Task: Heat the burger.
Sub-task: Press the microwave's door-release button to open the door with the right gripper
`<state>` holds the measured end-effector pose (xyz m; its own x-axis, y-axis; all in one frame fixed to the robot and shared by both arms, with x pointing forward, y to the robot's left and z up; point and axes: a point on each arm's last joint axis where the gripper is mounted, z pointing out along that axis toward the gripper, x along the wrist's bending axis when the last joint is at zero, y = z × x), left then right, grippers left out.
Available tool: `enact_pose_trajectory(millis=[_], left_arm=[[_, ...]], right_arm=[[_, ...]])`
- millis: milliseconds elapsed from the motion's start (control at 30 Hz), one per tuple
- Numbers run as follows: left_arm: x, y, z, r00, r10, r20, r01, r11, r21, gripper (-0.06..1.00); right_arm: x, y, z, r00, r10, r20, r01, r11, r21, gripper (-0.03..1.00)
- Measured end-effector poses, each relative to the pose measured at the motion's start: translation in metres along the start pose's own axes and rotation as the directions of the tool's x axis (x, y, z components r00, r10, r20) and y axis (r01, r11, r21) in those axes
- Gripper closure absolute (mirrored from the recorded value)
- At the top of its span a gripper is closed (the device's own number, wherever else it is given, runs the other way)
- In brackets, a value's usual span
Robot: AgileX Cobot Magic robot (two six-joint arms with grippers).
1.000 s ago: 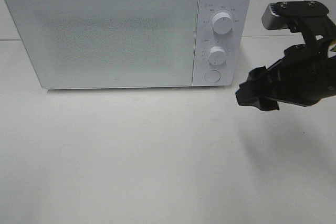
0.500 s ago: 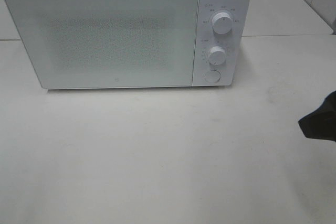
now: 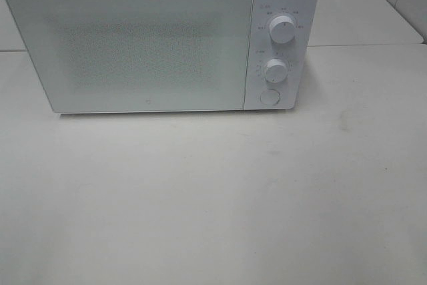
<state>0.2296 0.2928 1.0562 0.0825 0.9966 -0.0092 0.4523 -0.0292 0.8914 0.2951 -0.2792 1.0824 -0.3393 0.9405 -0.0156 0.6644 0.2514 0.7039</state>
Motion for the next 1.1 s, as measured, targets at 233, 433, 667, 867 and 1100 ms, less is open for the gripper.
enact_pose_trajectory(millis=[233, 433, 667, 867, 1100], left_arm=[[0.000, 0.000, 0.000, 1.000, 0.000, 0.000, 0.000, 1.000, 0.000, -0.05], [0.000, 0.000, 0.000, 1.000, 0.000, 0.000, 0.000, 1.000, 0.000, -0.05], [0.000, 0.000, 0.000, 1.000, 0.000, 0.000, 0.000, 1.000, 0.000, -0.05], [0.000, 0.000, 0.000, 1.000, 0.000, 0.000, 0.000, 1.000, 0.000, -0.05], [0.000, 0.000, 0.000, 1.000, 0.002, -0.004, -0.002, 1.000, 0.000, -0.05]], right_arm=[[-0.004, -0.032, -0.011, 0.990, 0.098, 0.102, -0.087, 0.990, -0.107, 0.18], [-0.002, -0.054, -0.012, 0.975, 0.156, 0.159, -0.129, 0.977, -0.169, 0.20], [0.002, -0.069, -0.024, 0.961, 0.195, 0.197, -0.132, 0.947, -0.292, 0.21], [0.003, -0.070, -0.025, 0.960, 0.197, 0.197, -0.133, 0.945, -0.299, 0.21], [0.002, -0.070, -0.025, 0.960, 0.197, 0.197, -0.133, 0.945, -0.298, 0.21]])
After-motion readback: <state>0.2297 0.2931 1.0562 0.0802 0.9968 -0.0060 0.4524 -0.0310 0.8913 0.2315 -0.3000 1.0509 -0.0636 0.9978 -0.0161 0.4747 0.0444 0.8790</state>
